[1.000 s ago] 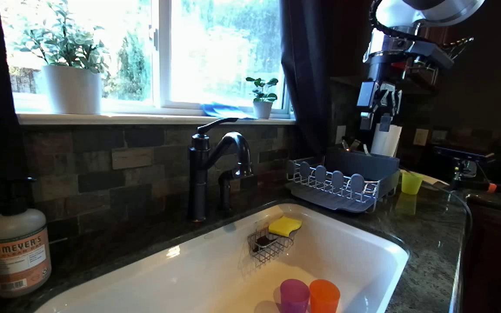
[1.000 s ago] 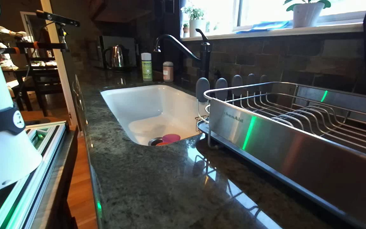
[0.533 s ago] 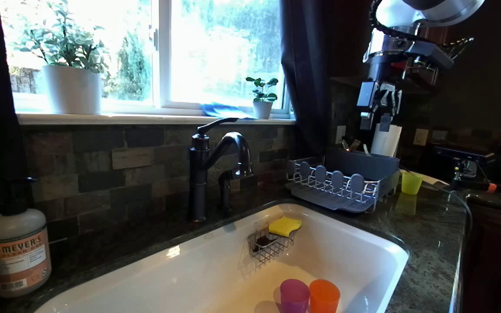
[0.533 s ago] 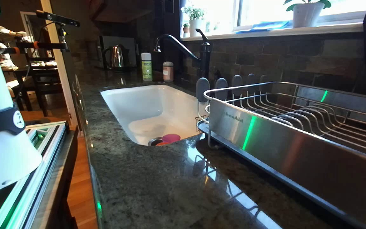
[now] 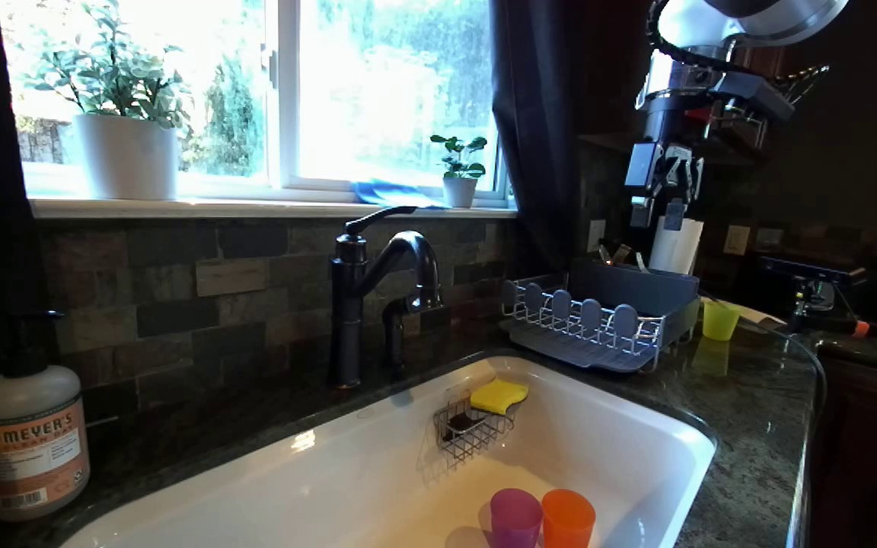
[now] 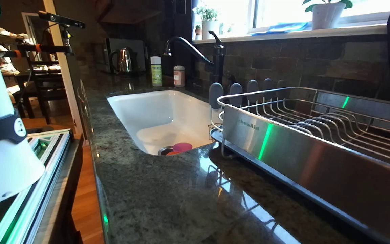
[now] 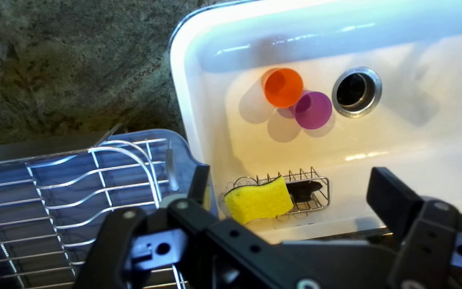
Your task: Move the bottle to the right
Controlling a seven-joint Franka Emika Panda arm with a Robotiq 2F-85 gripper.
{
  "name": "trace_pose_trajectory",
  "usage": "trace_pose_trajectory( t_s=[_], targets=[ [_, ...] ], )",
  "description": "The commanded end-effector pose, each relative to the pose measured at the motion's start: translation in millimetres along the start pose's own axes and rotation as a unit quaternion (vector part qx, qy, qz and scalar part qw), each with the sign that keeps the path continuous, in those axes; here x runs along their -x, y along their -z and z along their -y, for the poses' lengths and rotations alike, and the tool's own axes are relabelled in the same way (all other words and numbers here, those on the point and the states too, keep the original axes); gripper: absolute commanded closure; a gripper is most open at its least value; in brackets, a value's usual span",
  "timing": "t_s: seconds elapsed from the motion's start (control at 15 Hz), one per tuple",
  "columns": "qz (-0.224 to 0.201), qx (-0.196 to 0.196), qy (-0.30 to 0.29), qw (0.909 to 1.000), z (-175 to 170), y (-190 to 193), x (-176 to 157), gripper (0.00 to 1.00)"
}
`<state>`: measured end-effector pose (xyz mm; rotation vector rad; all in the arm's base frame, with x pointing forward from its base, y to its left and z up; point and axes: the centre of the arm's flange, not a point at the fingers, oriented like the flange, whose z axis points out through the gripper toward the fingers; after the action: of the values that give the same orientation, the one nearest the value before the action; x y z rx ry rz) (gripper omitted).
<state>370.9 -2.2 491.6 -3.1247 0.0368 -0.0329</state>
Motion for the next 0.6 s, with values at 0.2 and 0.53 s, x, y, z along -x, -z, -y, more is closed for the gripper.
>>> trace_pose_trajectory(
  t_s=[0.2, 0.53],
  targets=[
    [-0.061, 0.004, 0.068, 0.9958, 37.9, 7.5, -35.7, 0.00],
    [-0.136, -0.001, 0.201, 0.9701, 158.5, 13.1, -82.3, 0.00]
  ],
)
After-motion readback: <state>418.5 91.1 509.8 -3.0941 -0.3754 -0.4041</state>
